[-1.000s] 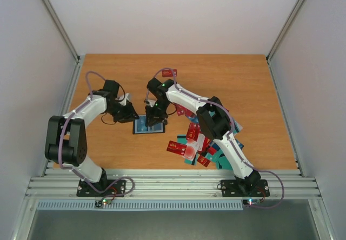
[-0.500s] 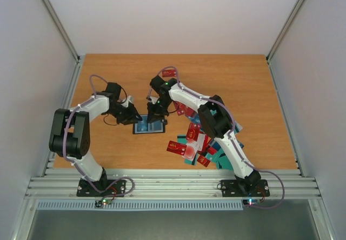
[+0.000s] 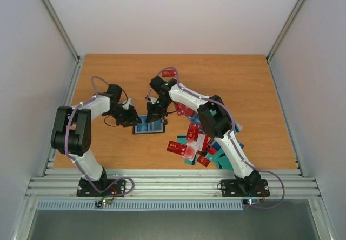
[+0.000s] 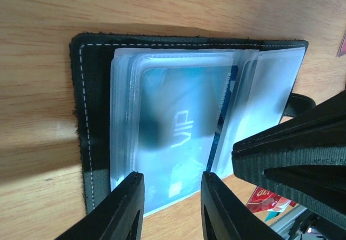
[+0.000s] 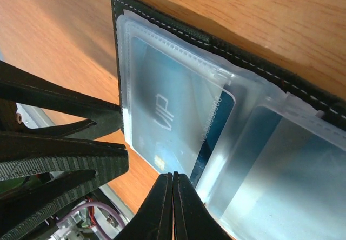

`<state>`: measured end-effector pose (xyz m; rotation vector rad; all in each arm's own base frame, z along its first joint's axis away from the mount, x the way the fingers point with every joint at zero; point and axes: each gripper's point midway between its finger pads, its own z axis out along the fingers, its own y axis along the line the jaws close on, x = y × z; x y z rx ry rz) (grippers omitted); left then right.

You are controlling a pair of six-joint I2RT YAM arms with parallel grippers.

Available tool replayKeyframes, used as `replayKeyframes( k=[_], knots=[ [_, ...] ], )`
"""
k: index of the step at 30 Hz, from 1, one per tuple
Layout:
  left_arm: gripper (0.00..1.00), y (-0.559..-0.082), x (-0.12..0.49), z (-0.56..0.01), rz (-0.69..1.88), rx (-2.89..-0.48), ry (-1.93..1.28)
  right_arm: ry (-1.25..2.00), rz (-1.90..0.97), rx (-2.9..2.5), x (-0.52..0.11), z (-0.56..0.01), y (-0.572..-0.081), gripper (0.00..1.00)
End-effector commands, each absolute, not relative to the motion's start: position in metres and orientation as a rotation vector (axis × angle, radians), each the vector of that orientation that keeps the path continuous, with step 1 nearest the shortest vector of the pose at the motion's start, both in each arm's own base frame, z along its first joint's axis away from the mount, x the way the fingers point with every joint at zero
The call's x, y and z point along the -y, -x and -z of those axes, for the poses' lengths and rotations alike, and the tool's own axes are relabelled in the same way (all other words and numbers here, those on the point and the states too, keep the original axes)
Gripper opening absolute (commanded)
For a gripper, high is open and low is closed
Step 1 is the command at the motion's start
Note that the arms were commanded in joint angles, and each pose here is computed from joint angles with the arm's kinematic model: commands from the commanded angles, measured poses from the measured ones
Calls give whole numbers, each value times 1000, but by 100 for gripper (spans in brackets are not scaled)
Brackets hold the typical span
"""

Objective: Put the credit cards into the card holder

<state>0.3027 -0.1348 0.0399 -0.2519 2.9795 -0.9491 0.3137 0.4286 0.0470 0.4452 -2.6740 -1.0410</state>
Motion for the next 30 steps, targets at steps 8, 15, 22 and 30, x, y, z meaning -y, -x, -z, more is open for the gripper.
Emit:
replayKeyframes(
  k=[8,15,22,30],
  knots=[
    [32,-304,130,-38,881,-3000,180,-394,970,2641,-423,-15,-306,1],
    [33,-303,137,-30,962,-3011,175,-382,956,2637,-422,-9,-305,1],
    [33,-304,140,-33,970,-3003,158,-378,955,2630,-422,-8,-304,1],
    [30,-306,144,-39,922,-3009,117,-378,957,2631,-423,-9,-305,1]
  ],
)
